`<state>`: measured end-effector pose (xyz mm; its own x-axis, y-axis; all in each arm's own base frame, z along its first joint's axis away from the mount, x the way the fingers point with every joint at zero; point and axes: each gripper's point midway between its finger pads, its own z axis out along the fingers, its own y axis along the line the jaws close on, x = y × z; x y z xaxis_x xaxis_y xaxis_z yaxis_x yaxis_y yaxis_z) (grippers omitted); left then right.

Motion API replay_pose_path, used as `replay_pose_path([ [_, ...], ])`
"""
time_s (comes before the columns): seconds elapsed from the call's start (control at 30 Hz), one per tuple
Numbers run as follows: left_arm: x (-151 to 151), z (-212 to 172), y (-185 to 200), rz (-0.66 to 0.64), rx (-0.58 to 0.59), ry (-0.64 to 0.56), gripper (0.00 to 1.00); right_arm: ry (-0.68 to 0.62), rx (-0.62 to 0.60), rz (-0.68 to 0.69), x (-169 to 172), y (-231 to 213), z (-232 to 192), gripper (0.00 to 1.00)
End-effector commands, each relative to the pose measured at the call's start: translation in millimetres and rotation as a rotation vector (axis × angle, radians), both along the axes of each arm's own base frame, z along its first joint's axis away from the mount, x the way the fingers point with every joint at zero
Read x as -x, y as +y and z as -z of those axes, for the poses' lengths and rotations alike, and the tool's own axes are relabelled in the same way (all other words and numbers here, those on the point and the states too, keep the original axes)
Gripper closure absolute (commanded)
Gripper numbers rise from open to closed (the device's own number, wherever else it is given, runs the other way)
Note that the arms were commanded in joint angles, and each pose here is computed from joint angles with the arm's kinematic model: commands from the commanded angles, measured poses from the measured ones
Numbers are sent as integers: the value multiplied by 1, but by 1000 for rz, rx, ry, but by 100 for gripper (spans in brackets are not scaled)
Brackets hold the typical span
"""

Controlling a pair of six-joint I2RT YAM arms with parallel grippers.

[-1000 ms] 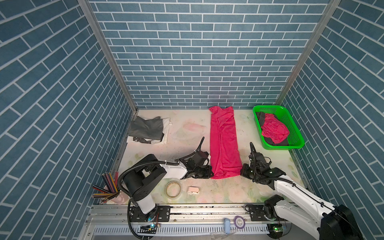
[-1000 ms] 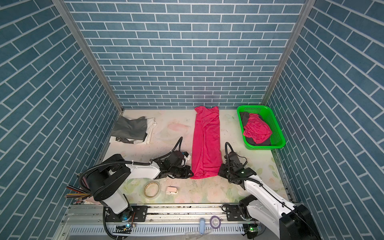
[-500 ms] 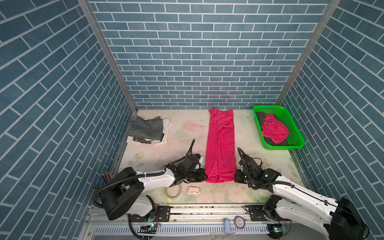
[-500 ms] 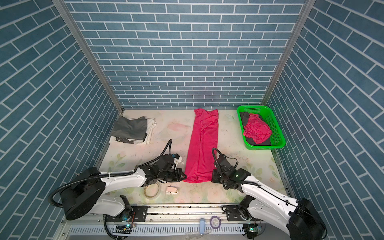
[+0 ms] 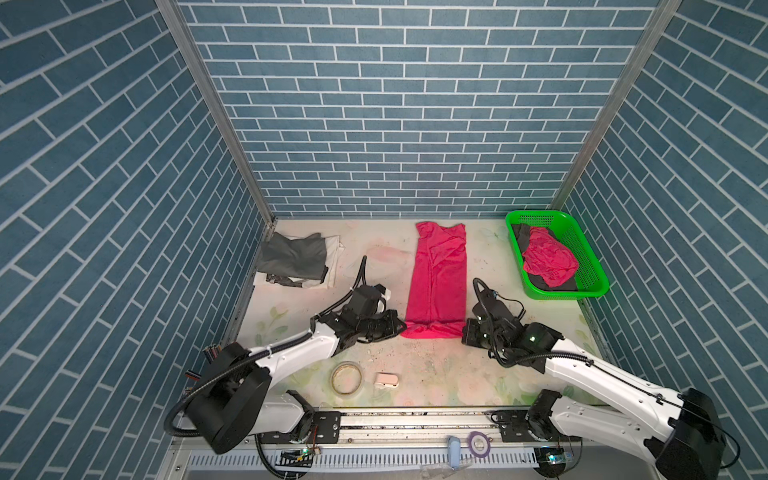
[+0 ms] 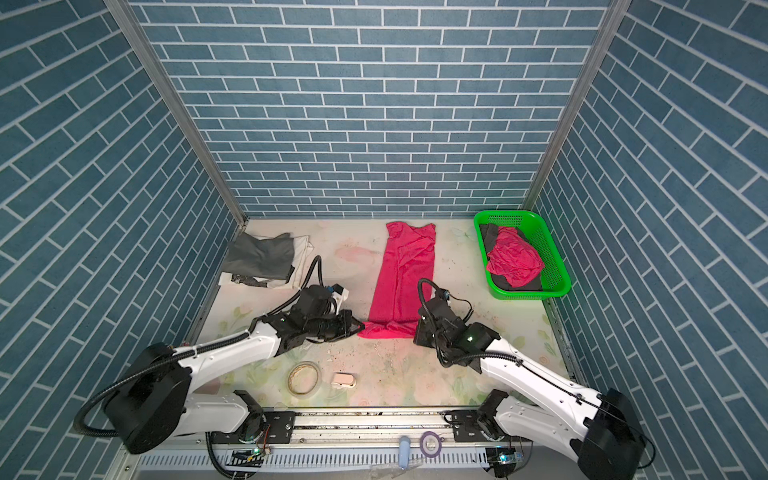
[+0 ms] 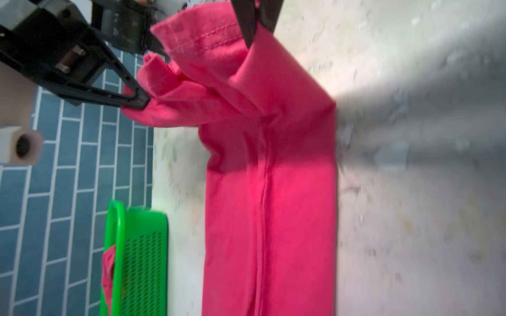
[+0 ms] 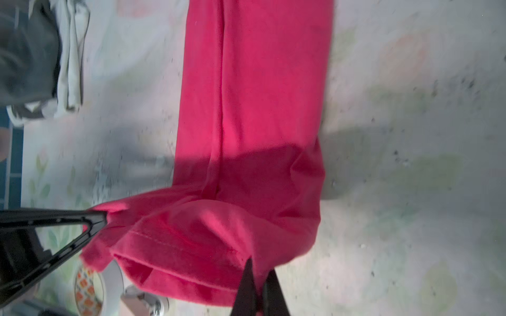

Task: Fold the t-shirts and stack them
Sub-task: 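Lift the near end with both grippers and fold it over toward the far end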

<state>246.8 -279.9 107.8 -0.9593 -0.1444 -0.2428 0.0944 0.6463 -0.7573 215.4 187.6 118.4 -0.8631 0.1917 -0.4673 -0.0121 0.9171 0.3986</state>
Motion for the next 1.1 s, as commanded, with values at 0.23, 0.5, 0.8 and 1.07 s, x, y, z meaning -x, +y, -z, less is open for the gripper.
replay_pose_path([
  [0.23, -95, -10, -37, 83, 43, -20, 100, -29, 43, -7, -118, -9, -1, 100],
  [0.5, -148, 4, -38, 44, 46, -2, 100, -6, 41, -18, -172, -12, 6, 100],
  [0.8, -184, 15, -48, 25, 50, 7, 100, 28, 44, -40, -197, -7, 24, 100],
  [1.07, -208, 28, -48, -1, 43, 19, 100, 32, 38, -18, -222, -13, 31, 100],
])
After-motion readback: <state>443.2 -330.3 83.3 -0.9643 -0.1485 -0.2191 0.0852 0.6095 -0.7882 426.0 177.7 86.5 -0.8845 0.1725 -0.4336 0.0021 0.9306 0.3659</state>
